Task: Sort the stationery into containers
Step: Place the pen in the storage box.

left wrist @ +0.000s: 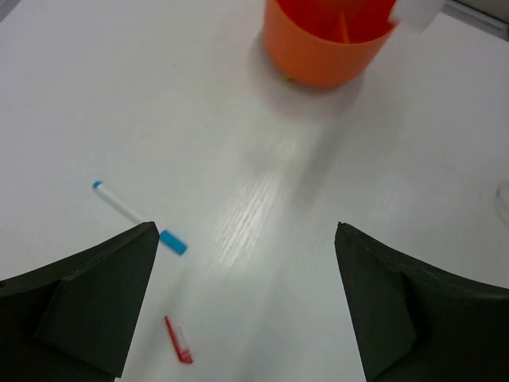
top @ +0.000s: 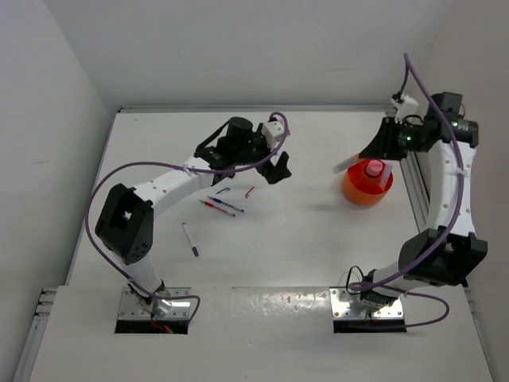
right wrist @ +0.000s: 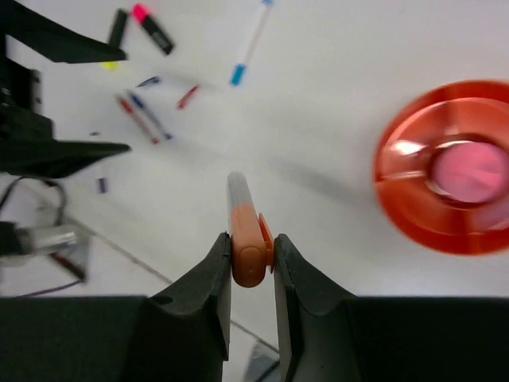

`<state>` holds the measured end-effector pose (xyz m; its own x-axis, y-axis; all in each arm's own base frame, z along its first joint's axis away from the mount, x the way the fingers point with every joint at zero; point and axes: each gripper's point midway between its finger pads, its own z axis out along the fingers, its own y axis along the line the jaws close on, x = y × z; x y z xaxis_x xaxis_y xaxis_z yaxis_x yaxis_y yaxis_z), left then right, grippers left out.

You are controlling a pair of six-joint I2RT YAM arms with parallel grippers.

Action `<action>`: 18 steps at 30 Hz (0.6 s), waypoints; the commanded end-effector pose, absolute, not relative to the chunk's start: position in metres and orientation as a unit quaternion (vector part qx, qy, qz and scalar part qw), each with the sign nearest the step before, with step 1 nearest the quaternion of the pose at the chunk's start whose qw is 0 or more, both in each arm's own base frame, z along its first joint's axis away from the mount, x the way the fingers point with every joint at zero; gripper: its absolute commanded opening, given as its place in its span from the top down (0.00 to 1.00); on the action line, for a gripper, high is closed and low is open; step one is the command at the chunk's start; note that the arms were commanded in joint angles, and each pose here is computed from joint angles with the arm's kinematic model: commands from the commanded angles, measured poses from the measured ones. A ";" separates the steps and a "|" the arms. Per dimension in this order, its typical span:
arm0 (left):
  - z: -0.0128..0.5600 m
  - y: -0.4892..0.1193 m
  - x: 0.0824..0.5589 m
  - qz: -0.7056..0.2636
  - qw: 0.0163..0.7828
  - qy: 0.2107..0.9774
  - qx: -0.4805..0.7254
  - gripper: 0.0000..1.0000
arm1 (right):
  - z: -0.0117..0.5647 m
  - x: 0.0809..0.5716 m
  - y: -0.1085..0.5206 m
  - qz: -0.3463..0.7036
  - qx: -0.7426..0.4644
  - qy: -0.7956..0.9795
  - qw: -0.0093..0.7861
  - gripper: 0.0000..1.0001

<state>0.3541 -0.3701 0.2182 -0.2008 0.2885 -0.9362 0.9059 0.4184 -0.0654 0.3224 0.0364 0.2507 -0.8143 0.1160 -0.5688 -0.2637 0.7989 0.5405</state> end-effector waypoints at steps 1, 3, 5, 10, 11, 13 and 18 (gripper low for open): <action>0.242 -0.350 0.370 -0.316 0.491 0.701 0.410 0.00 | 0.260 0.305 -0.012 0.180 -0.092 0.935 0.292 1.00; 0.244 -0.345 0.375 -0.310 0.495 0.699 0.412 0.00 | 0.262 0.299 -0.039 0.123 -0.097 0.946 0.284 1.00; 0.247 -0.345 0.380 -0.309 0.499 0.697 0.411 0.00 | 0.255 0.296 -0.063 0.072 -0.095 0.953 0.277 1.00; 0.255 -0.348 0.394 -0.317 0.506 0.694 0.402 0.00 | 0.230 0.298 -0.097 0.016 -0.083 0.962 0.259 1.00; 0.255 -0.349 0.394 -0.319 0.505 0.693 0.403 0.00 | 0.226 0.303 -0.104 0.003 -0.081 0.962 0.259 1.00; 0.254 -0.351 0.392 -0.323 0.503 0.691 0.405 0.00 | 0.217 0.311 -0.114 0.001 -0.074 0.963 0.259 1.00; 0.243 -0.346 0.394 -0.317 0.497 0.699 0.405 0.00 | 0.203 0.325 -0.130 -0.017 -0.066 0.964 0.256 1.00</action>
